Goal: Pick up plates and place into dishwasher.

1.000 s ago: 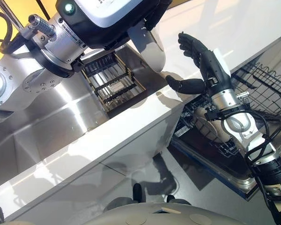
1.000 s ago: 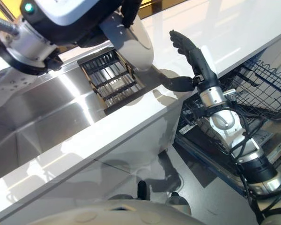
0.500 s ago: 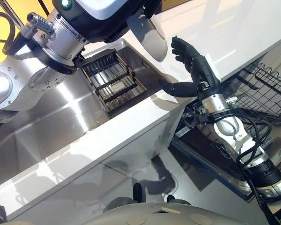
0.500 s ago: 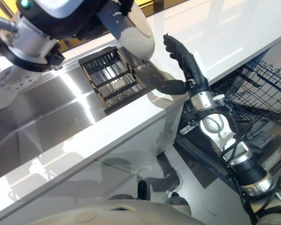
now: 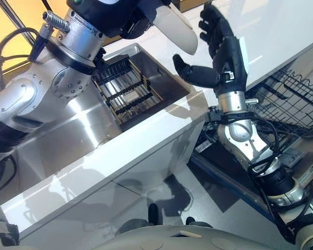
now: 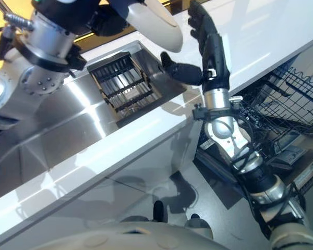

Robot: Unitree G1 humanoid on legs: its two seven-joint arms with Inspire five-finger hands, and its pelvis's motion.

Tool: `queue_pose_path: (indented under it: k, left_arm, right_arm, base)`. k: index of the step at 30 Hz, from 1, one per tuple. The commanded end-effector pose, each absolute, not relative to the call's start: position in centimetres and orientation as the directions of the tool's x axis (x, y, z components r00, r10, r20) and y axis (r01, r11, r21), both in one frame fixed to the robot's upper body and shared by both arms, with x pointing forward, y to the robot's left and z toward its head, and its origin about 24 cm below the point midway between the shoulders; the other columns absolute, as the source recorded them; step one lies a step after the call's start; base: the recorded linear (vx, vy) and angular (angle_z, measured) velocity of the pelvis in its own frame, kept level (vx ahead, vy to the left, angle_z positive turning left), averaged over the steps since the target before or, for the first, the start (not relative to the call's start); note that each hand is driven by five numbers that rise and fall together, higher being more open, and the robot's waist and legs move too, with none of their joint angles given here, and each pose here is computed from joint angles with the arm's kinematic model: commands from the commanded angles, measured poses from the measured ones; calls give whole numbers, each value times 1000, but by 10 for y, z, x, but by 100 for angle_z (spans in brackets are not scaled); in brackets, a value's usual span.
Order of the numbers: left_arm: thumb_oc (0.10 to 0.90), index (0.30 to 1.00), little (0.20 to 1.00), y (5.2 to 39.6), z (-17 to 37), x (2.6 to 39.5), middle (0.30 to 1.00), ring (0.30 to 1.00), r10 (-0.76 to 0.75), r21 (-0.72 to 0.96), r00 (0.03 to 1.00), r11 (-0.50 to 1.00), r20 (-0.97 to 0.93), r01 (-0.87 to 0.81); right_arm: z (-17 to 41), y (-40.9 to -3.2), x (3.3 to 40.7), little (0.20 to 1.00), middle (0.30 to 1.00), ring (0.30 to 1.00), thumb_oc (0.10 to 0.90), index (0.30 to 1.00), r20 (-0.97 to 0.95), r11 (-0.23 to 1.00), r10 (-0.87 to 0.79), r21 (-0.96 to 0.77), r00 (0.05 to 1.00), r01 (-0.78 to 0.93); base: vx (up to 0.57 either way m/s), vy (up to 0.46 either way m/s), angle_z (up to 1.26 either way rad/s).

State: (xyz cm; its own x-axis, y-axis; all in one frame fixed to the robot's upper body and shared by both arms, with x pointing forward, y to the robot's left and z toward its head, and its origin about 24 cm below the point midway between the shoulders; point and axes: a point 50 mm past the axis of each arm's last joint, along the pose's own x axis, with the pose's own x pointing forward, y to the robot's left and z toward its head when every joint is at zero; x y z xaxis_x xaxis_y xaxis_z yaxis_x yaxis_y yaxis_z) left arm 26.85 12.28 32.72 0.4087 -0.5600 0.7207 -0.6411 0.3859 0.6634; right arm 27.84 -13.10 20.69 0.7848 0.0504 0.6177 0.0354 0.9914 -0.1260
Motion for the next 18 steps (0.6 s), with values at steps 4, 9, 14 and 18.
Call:
queue_pose_path:
  k: [4, 9, 14, 18]
  left_arm:
    - [100, 300, 200, 133, 361, 282, 300, 300, -355, 498, 360, 474, 863, -726]
    - [100, 300, 200, 127, 354, 287, 300, 300, -370, 531, 386, 487, 845, -694]
    - [100, 300, 200, 124, 346, 290, 300, 300, -387, 565, 416, 481, 823, -670]
    - [100, 300, 200, 124, 343, 290, 300, 300, -400, 574, 417, 485, 816, -660]
  right_arm:
    - [270, -110, 248, 900, 900, 900, 800, 900, 896, 998, -18, -9, 443, 59]
    - [273, -107, 250, 900, 900, 900, 800, 900, 901, 993, -26, -25, 432, 111]
    - [272, -110, 252, 200, 300, 300, 100, 300, 901, 988, -18, -50, 434, 145]
    - [269, -115, 255, 200, 300, 300, 100, 300, 889, 985, -2, -76, 457, 152]
  base:
    - [0, 0, 0]
    - [0, 0, 0]
    - [0, 0, 0]
    - [0, 0, 0]
